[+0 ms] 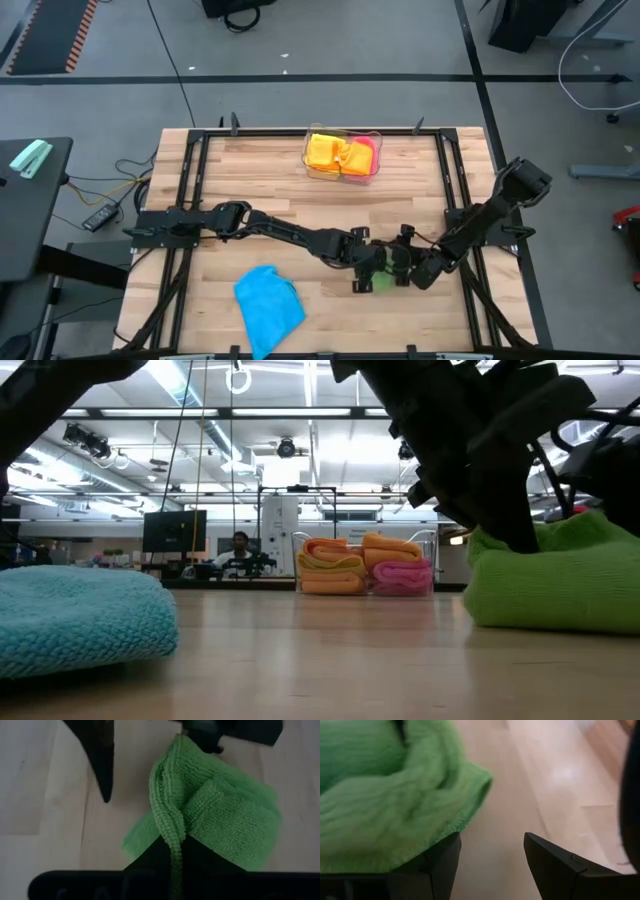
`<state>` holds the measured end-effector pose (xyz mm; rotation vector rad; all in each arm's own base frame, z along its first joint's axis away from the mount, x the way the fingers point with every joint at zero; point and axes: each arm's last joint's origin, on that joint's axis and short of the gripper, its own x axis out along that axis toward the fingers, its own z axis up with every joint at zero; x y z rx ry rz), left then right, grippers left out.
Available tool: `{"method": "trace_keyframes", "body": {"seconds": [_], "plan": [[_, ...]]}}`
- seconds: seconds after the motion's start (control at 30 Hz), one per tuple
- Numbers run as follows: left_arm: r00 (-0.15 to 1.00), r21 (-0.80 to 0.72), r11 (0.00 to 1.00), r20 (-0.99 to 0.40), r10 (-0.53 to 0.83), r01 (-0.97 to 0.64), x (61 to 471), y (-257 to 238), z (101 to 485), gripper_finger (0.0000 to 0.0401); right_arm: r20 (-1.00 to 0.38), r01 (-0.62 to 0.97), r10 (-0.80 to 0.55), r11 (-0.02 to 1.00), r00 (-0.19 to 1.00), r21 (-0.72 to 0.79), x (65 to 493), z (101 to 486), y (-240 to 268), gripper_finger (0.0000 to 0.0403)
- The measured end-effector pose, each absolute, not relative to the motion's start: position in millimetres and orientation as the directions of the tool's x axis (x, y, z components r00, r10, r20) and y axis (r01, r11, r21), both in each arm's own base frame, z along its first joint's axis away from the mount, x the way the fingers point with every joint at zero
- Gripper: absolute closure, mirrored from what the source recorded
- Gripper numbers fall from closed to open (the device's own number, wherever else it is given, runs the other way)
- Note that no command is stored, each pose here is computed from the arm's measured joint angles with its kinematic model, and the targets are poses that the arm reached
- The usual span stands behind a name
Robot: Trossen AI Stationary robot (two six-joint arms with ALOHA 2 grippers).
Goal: Fold microfiber towels
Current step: Fold the green microfiber cloth
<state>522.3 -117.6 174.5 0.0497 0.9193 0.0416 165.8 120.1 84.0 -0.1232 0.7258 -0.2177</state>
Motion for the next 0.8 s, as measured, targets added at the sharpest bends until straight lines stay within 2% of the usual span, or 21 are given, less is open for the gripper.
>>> {"method": "trace_keyframes", "body": {"seconds": [0.27,0.4,0.6,0.8], "plan": [[0.61,0.071,0.997,-0.79,0.064,-0.012,525.5,-113.4,168.8,0.0361,-0.654,0.099,-0.188,0.98,0.733,-0.17,160.5,86.0,126.5,0.017],[0.624,0.076,0.997,-0.779,0.06,-0.001,530.1,-115.2,158.8,0.0347,-0.654,0.082,-0.175,0.982,0.736,-0.17,158.3,86.0,129.3,0.017],[0.629,0.118,0.993,-0.774,0.073,0.031,531.1,-117.9,152.8,0.03,-0.657,0.075,-0.173,0.982,0.734,-0.174,158.1,86.1,129.8,0.017],[0.638,0.14,0.989,-0.766,0.08,0.044,530.5,-123.4,153.4,0.021,-0.658,0.079,-0.173,0.982,0.733,-0.17,158.0,86.0,129.7,0.017]]}}
